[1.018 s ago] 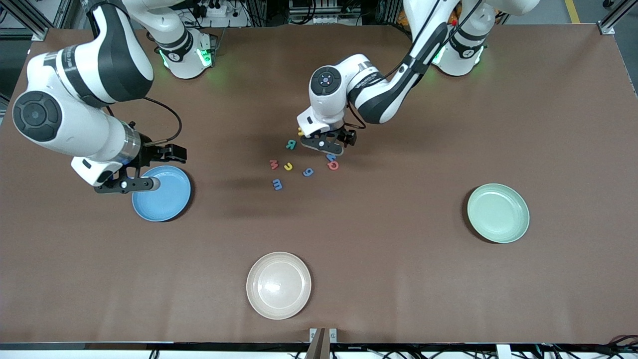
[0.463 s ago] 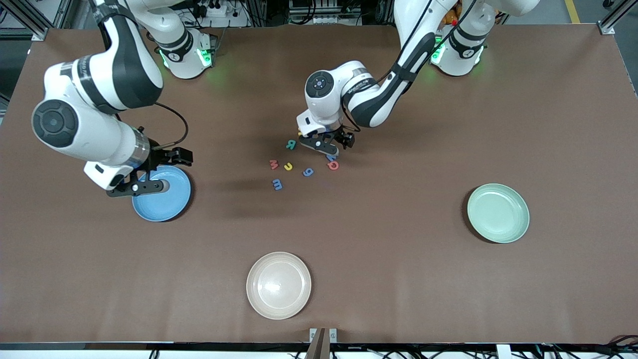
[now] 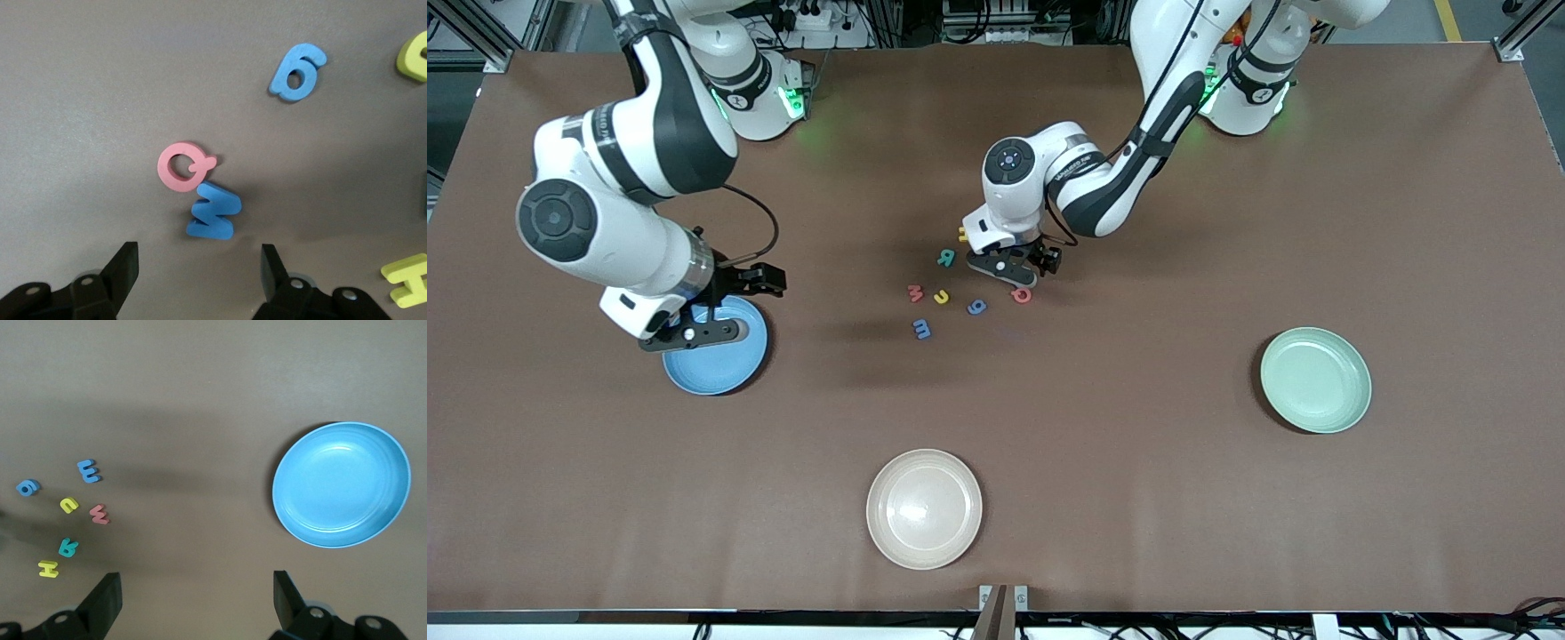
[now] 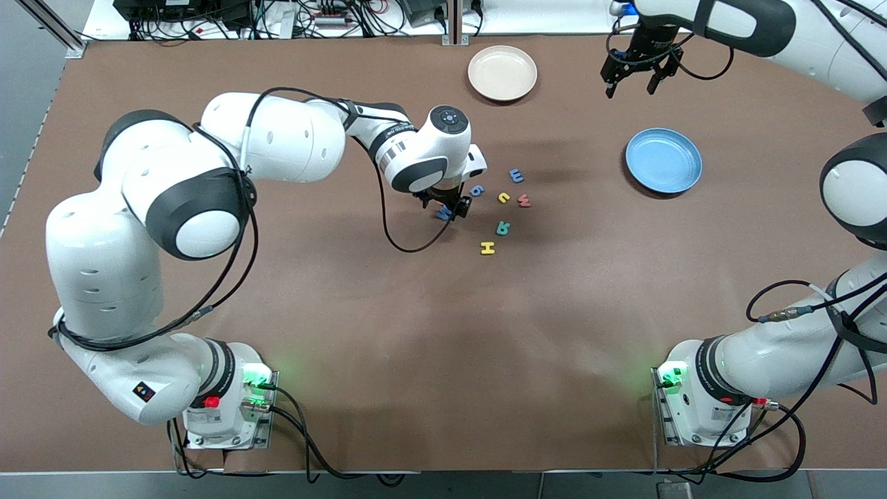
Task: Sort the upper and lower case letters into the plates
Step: 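Lower the left gripper and grasp the blue W letter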
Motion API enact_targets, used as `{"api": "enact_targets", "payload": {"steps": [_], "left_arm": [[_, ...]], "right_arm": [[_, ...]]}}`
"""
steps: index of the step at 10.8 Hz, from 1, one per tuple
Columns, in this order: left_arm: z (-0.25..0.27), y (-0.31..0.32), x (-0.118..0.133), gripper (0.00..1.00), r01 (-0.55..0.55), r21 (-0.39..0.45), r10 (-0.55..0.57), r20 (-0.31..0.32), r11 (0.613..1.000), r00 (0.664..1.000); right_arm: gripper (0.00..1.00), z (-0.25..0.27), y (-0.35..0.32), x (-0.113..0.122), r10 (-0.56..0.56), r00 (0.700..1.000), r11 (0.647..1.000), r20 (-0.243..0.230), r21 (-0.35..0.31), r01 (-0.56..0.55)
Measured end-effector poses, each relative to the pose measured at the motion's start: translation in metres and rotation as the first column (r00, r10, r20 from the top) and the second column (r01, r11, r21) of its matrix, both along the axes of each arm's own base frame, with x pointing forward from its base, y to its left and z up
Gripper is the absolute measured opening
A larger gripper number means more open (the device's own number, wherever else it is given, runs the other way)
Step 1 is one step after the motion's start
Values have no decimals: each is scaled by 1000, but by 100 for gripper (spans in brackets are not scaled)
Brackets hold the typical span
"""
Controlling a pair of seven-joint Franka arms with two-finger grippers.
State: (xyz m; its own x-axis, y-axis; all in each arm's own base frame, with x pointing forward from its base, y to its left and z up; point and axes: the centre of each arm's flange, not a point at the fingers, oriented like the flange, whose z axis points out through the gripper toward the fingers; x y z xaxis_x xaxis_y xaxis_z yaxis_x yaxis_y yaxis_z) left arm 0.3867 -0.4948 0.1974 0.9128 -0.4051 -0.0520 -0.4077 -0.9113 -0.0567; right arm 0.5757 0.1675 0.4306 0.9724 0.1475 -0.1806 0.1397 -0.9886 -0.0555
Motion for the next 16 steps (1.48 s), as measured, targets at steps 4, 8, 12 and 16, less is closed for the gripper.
{"api": "enact_targets", "payload": {"steps": [4, 8, 12, 16], "left_arm": [[-18, 7, -3, 82, -5, -25, 6, 7, 1000, 1000], [-25, 8, 2, 78, -30, -51, 31, 20, 998, 999], [-26, 6, 2, 74, -31, -67, 32, 27, 997, 999], [-28, 4, 1, 63, -36, -76, 38, 25, 996, 999]], "right_arm": [[100, -30, 16, -8, 25, 1000, 1000, 7, 5, -25], [100, -38, 16, -9, 25, 1000, 1000, 6, 5, -26], [100, -39, 16, -10, 26, 1000, 1000, 3, 4, -26], [100, -39, 16, -10, 25, 1000, 1000, 3, 4, -25]]}}
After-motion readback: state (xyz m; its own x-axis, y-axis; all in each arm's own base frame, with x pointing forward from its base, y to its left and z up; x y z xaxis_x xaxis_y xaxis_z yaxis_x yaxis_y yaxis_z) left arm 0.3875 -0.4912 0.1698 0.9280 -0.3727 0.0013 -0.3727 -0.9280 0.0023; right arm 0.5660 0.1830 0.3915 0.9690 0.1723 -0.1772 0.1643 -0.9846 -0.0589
